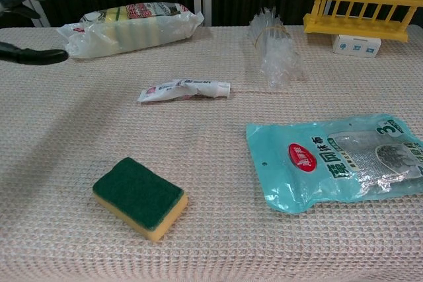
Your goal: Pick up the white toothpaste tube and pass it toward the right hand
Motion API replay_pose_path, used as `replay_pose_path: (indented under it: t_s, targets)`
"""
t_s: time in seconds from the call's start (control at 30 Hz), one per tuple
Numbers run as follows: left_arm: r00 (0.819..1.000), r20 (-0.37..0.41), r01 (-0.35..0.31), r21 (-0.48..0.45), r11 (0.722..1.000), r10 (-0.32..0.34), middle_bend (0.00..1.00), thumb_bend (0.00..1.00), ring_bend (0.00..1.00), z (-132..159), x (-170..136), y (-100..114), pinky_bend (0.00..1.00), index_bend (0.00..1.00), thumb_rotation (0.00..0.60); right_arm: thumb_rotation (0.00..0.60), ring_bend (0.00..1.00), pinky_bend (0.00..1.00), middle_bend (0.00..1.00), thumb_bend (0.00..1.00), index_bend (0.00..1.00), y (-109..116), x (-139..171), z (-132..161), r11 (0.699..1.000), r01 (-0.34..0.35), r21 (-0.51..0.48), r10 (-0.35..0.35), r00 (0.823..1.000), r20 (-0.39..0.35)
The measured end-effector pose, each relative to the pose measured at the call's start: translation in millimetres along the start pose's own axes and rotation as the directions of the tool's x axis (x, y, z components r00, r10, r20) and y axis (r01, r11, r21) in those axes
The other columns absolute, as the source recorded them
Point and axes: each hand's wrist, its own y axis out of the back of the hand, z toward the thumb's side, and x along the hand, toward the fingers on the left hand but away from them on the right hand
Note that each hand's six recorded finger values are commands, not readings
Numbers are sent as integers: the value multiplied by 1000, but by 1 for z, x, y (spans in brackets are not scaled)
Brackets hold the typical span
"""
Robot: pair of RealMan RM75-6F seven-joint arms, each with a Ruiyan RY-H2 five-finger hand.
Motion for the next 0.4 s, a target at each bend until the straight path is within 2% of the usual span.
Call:
replay_pose_path:
  t_s: [0.1, 0.17, 0.27, 0.33, 0.4]
  targets:
    - [996, -90, 16, 94, 995, -7, 51, 0, 36, -27, -46, 9, 165, 69, 243, 196, 0, 0, 0, 33, 0, 2, 29, -26, 979, -14, 203, -5, 996, 92]
    - [991, -136, 39, 142, 989, -19, 51, 0, 31, -39, -73, 12, 165, 73, 242, 195, 0, 0, 0, 35, 0, 4, 50, -44, 949, -46, 311, -7, 986, 169]
    - [983, -181, 50, 189, 981, -15, 51, 0, 31, -49, -104, 16, 165, 75, 235, 195, 0, 0, 0, 38, 0, 6, 72, -67, 919, -101, 382, -7, 962, 271]
    - [980, -198, 43, 221, 974, 2, 51, 0, 31, -53, -117, 19, 164, 75, 236, 195, 0, 0, 0, 40, 0, 5, 79, -74, 907, -126, 401, -1, 953, 303]
    - [979, -203, 25, 237, 971, 24, 51, 0, 31, -54, -124, 23, 164, 74, 237, 197, 0, 0, 0, 41, 0, 4, 80, -74, 906, -129, 403, 1, 953, 303]
